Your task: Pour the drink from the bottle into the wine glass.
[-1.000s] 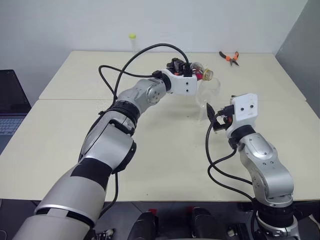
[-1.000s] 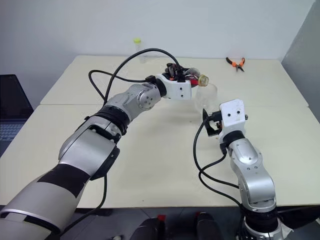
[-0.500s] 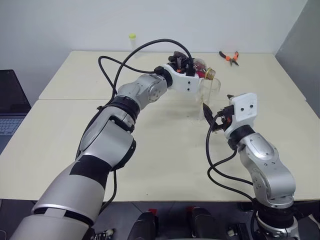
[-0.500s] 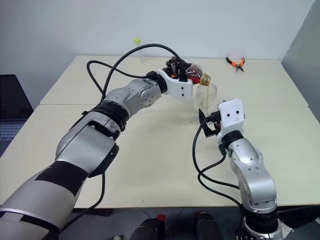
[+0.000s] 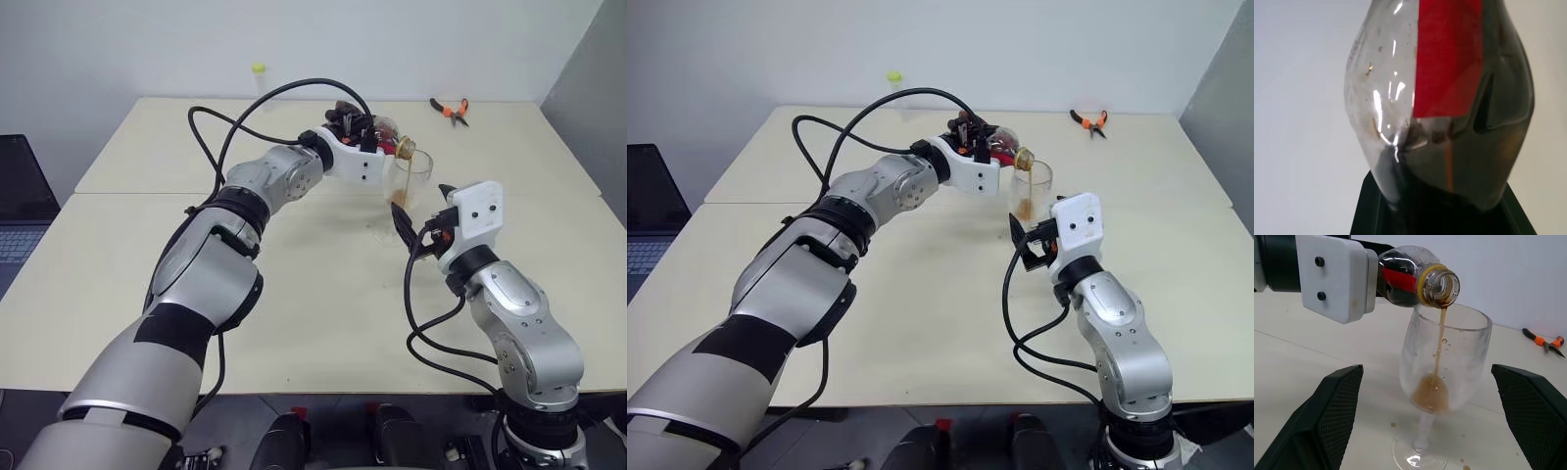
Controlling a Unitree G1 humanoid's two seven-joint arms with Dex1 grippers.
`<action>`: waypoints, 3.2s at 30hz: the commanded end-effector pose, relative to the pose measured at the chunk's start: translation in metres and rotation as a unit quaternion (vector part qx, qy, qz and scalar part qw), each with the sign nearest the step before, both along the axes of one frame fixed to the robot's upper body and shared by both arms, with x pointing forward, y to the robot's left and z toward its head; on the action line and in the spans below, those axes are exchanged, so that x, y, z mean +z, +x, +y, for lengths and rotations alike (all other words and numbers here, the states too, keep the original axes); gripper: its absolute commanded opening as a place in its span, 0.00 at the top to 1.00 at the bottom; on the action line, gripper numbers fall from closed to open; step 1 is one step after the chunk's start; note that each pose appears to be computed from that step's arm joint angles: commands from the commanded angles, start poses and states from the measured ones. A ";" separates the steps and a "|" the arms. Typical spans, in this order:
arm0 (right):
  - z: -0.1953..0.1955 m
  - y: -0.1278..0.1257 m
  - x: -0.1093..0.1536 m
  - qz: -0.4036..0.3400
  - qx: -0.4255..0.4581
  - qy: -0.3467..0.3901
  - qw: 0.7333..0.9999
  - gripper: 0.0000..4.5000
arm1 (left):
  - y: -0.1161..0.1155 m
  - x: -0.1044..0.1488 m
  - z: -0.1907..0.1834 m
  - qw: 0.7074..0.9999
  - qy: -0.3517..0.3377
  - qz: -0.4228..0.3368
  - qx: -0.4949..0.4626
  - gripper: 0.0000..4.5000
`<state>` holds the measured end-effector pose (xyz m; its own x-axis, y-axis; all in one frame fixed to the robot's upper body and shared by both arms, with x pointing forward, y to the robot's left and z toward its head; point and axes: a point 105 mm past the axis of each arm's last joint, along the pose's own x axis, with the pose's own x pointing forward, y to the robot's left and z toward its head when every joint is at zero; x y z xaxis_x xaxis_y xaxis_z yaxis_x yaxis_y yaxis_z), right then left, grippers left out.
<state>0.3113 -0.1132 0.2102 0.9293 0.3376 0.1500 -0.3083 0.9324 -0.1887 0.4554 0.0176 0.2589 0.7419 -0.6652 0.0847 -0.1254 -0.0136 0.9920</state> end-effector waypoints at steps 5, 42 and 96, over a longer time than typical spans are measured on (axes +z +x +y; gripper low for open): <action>0.002 -0.006 0.011 -0.023 0.006 -0.001 1.000 0.00 | -0.004 0.031 -0.005 0.999 -0.001 -0.050 -0.013 0.83; 0.005 -0.007 0.008 -0.014 0.014 0.003 1.000 0.00 | -0.001 0.041 0.005 0.998 0.003 -0.069 0.004 0.83; 0.073 -0.043 -0.016 0.036 0.341 -0.021 0.939 0.00 | -0.016 -0.091 0.200 0.740 -0.624 0.225 0.110 0.84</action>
<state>0.2695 -0.0441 0.1889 0.5314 0.8449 0.0609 -0.8314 0.5339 -0.1540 0.4405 0.2086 0.1371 0.9768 -0.1665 0.1350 0.1355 0.9676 0.2130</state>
